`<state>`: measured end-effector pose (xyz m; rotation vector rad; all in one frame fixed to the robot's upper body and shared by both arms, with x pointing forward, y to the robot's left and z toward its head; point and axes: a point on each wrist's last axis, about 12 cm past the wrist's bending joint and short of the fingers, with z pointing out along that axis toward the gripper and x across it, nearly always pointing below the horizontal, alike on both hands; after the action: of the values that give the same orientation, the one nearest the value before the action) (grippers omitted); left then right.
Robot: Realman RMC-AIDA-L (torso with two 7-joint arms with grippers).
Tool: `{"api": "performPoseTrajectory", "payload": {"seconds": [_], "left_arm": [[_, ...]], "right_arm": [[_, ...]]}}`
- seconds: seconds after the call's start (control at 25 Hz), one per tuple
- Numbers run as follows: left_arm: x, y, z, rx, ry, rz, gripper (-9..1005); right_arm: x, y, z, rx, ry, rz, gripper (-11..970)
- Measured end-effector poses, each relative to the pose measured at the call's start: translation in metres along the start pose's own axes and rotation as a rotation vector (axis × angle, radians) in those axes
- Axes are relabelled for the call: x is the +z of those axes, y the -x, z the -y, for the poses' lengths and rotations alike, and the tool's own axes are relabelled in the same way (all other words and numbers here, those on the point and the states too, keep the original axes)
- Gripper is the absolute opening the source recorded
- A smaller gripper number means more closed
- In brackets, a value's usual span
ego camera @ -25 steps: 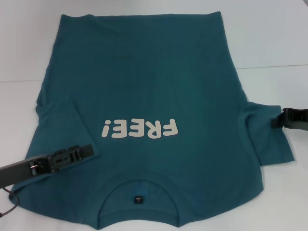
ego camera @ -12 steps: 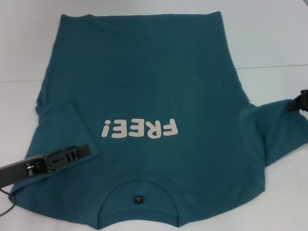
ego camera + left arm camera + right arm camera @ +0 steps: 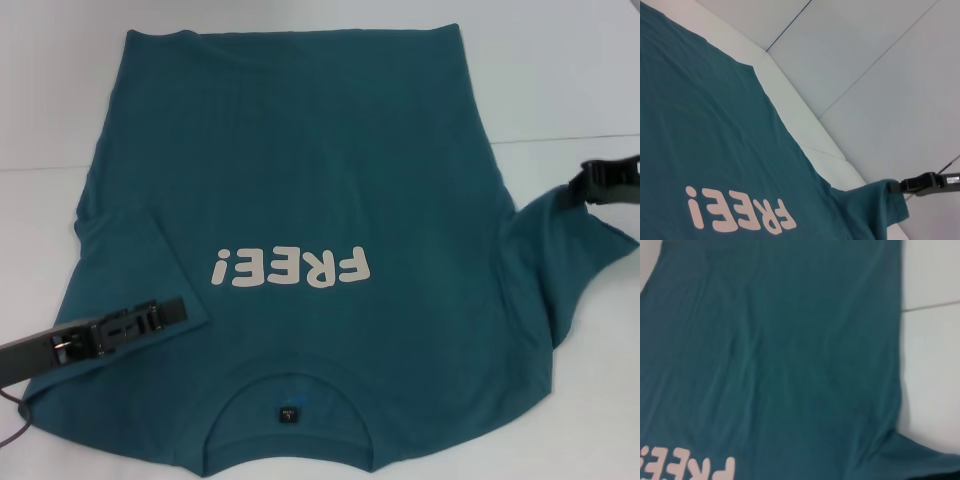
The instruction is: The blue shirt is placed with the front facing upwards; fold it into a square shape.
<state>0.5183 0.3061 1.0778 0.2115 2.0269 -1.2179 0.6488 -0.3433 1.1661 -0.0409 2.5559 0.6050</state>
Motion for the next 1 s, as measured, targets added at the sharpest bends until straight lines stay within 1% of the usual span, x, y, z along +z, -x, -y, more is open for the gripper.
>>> {"api": "performPoseTrajectory", "payload": {"seconds": [0.16, 0.32, 0.48, 0.76, 0.84, 1.0], "left_arm": [[-0.002, 0.000, -0.001, -0.003, 0.004, 0.007, 722], [-0.002, 0.000, -0.002, -0.005, 0.012, 0.011, 722], [-0.002, 0.000, -0.002, -0.005, 0.012, 0.012, 722], [-0.002, 0.000, -0.002, -0.007, 0.013, 0.014, 722], [-0.002, 0.000, -0.002, -0.007, 0.013, 0.015, 722], [-0.002, 0.000, -0.002, -0.007, 0.013, 0.015, 722]], "right_arm": [[-0.001, 0.007, -0.015, -0.039, 0.027, -0.031, 22], [0.005, 0.003, -0.031, -0.069, 0.074, -0.099, 23], [0.010, -0.001, -0.038, -0.102, 0.074, -0.147, 25], [0.010, -0.001, -0.039, -0.105, 0.075, -0.154, 28], [0.008, 0.000, -0.034, -0.091, 0.059, -0.136, 28], [0.006, 0.002, -0.019, -0.042, -0.008, -0.082, 30]]}}
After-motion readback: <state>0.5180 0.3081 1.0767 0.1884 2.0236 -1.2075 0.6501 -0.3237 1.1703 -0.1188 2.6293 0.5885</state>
